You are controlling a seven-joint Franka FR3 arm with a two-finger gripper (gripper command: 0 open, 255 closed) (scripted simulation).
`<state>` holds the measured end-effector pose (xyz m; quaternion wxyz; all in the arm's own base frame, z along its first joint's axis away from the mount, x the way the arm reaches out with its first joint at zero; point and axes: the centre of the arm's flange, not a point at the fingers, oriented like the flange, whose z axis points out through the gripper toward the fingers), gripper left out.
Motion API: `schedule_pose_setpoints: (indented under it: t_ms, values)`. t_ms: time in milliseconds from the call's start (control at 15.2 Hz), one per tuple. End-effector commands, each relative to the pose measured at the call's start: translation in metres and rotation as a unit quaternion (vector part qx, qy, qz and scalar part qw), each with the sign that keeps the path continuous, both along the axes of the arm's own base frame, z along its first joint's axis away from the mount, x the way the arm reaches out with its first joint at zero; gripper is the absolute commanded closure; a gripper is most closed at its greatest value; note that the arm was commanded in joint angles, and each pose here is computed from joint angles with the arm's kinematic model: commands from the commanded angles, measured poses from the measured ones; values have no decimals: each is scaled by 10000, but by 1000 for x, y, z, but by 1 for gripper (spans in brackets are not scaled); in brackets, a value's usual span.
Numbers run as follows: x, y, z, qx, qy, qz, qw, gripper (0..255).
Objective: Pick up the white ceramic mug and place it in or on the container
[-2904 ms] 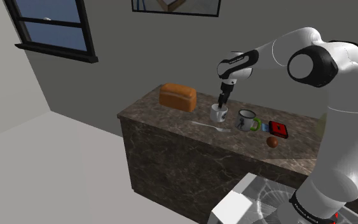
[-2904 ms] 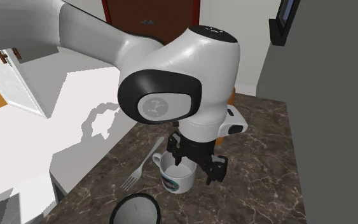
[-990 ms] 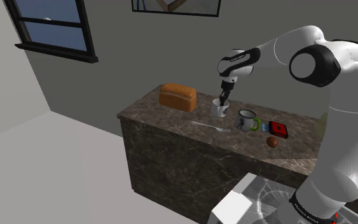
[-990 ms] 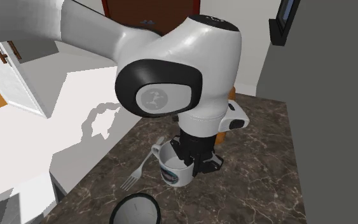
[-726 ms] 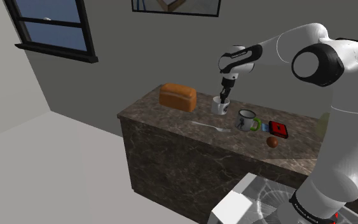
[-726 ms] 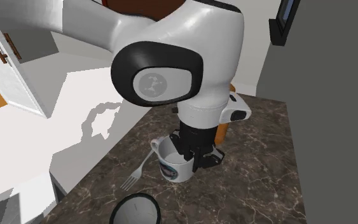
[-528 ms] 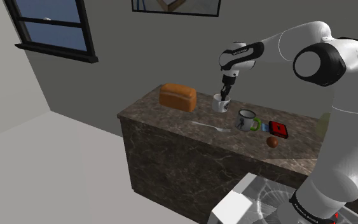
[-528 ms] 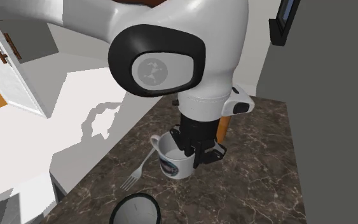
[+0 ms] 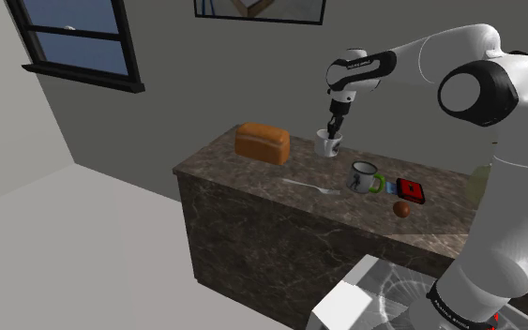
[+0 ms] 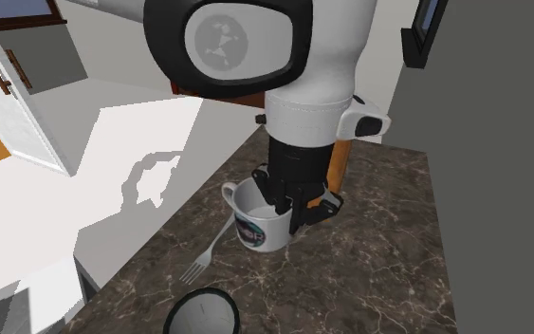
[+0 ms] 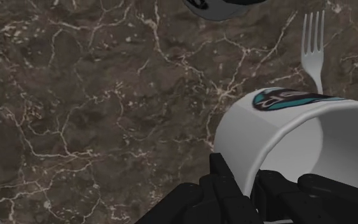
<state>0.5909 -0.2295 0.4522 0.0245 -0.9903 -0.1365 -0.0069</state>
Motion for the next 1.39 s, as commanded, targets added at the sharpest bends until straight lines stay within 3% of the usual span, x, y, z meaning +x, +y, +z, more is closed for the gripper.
schedule_pose_setpoints:
  t_ms: [0,594,1320]
  values:
    - [1,0,11,1,1,0,10000,255]
    - [1,0,55,1,1,0,10000,255]
    - [-140,-32,64,1,1,0,10000,255]
